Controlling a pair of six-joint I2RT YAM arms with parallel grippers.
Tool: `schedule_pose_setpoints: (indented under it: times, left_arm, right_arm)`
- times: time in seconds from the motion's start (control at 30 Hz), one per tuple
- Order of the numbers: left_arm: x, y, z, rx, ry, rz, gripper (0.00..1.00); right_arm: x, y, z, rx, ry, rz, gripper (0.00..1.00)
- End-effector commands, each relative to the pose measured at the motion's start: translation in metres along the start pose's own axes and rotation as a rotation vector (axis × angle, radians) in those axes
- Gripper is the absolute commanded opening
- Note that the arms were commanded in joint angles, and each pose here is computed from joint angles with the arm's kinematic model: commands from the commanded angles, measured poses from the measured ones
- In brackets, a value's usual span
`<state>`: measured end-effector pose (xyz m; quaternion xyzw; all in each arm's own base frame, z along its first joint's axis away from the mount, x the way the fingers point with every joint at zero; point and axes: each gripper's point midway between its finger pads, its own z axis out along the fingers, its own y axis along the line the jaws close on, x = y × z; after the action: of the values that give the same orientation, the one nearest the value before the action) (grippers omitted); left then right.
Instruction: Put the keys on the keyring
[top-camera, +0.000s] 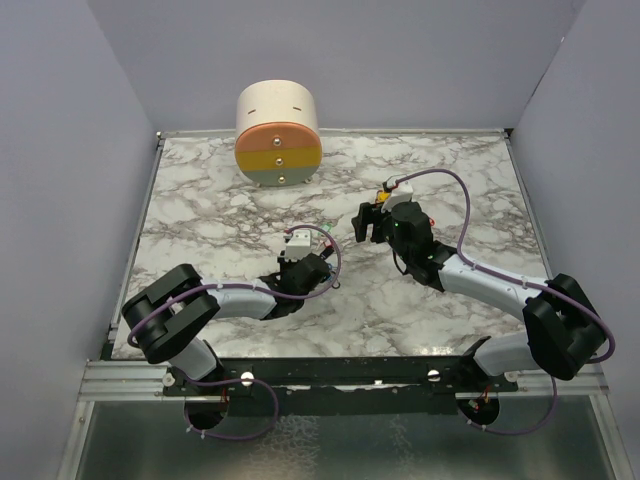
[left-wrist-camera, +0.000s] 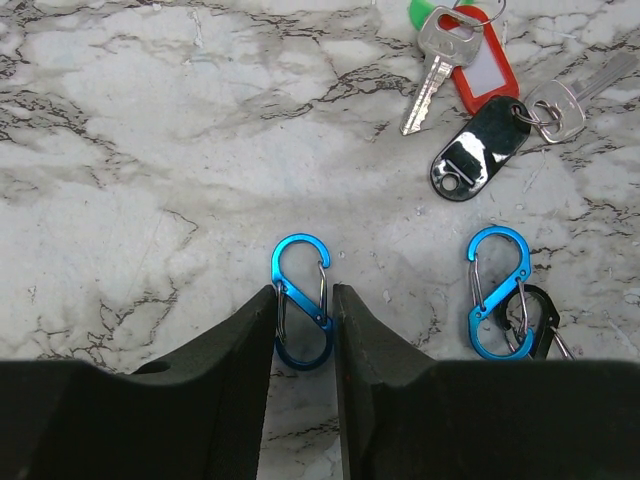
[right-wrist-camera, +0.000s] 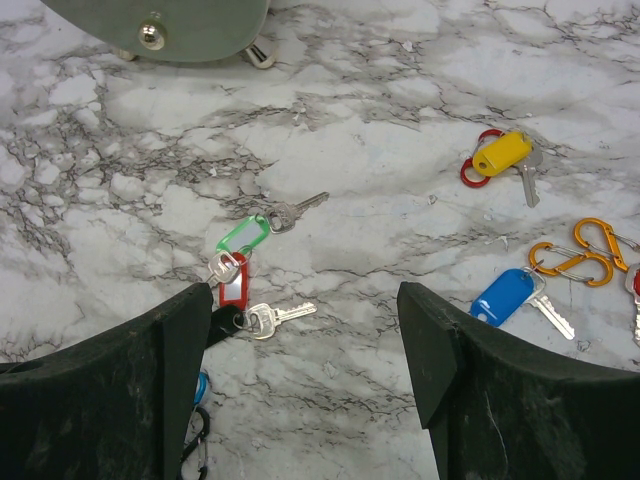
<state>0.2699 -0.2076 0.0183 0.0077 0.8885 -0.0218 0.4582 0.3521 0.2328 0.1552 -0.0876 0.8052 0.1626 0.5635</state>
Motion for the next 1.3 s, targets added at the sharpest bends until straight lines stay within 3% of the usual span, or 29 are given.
schedule_pose_setpoints:
  times: [0.0, 0.6, 0.77, 0.97, 1.27]
  left_arm:
    - [0.0273, 0.0164, -0.002, -0.017, 0.088, 0.066, 0.3]
    - [0.0274, 0.0153, -0.0003, -0.008, 0.094, 0.069, 0.06]
    - [0.028, 0.0155, 0.0004, -0.012, 0.1, 0.073, 0.27]
    - [0.0286, 0.0168, 0.0009, -0.016, 0.105, 0.074, 0.39]
    - [0.0271, 0.0178, 0.0016, -0.019, 0.106, 0.069, 0.39]
  right_arm:
    - [-0.0074, 0.0049, -0.0011, -0.02, -0.021, 0.003, 0.75]
    - [-0.0053, 0.0061, 0.0012, -0.025, -0.013, -0.002, 0.75]
    - [-0.0052, 0.0066, 0.0011, -0.027, -0.013, -0.003, 0.75]
    - [-0.0057, 0.0064, 0.0007, -0.027, -0.014, -0.001, 0.75]
    - [-0.0053, 0.0068, 0.0009, -0.029, -0.013, -0.003, 0.75]
